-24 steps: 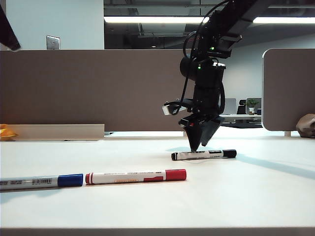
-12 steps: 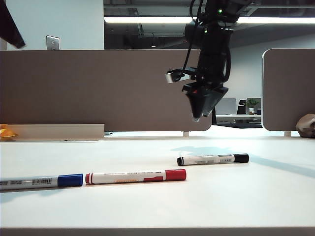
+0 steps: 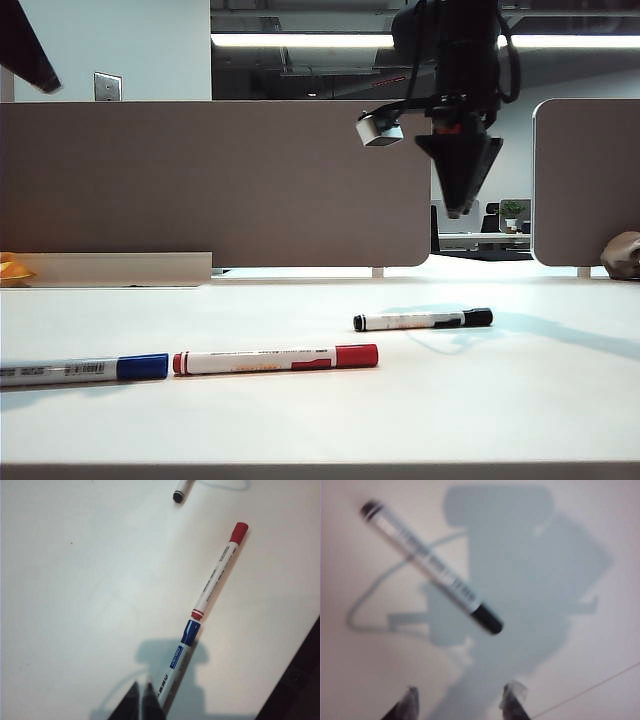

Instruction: Pick up the markers one by one and line them up horizontally in a straight line on the table.

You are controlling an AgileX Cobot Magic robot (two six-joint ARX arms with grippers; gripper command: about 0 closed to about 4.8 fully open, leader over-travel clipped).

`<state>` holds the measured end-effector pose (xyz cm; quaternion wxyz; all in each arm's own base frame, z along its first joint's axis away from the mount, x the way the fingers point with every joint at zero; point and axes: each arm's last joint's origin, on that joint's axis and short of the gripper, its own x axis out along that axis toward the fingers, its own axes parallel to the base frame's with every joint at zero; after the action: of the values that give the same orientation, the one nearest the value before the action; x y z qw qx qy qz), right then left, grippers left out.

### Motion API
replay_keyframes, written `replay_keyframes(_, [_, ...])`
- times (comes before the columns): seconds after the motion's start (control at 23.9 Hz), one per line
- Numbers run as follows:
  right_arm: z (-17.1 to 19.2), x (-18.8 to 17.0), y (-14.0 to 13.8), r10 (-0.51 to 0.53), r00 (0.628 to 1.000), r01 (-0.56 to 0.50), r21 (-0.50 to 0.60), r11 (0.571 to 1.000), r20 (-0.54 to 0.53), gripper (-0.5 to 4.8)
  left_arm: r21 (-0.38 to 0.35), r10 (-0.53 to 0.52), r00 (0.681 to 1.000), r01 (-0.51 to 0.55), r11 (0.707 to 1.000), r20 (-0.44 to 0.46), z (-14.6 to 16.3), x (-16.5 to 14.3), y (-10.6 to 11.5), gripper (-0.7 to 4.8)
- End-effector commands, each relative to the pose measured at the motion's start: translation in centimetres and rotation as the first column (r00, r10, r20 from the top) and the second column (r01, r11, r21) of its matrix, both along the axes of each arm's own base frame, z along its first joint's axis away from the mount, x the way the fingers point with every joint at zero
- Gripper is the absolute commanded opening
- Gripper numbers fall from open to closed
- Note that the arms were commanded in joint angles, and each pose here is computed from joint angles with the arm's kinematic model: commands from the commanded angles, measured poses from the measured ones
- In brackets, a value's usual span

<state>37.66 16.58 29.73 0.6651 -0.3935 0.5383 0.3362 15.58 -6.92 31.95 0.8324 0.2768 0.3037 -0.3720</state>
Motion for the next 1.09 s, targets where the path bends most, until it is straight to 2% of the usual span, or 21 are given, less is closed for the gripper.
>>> replay_keyframes(0.04, [0.0,-0.8,1.0,0.148,0.989,-0.148,-0.062,0.987,-0.002,2.22,-0.01,-0.004,1.0,0.004,1.0,0.01,0.1,0.0,0.0,0.16])
replay_keyframes(0.17, [-0.5,-0.9,2.0,0.241,0.971,-0.24,-0.079,0.967,-0.007,2.22,-0.013,-0.008,1.0,0.008,1.0,0.006,0.1,-0.1,0.0,0.16])
replay_keyframes(0.38, [-3.8,0.4,2.9,0.308,0.948,-0.316,-0.127,0.94,-0.079,2.21,-0.006,-0.008,1.0,0.007,1.0,-0.013,0.0,-0.2,0.0,0.16])
replay_keyframes(0.79, [-6.3,1.7,3.6,0.317,0.945,-0.325,-0.136,0.936,-0.078,2.2,-0.004,-0.008,1.0,0.008,1.0,-0.018,0.0,-0.2,0.1,0.16])
replay_keyframes(1.09, [-6.9,1.4,3.6,0.321,0.936,-0.336,-0.095,0.937,-0.142,2.2,-0.008,-0.008,1.0,0.008,1.0,-0.007,0.0,-0.1,0.0,0.16])
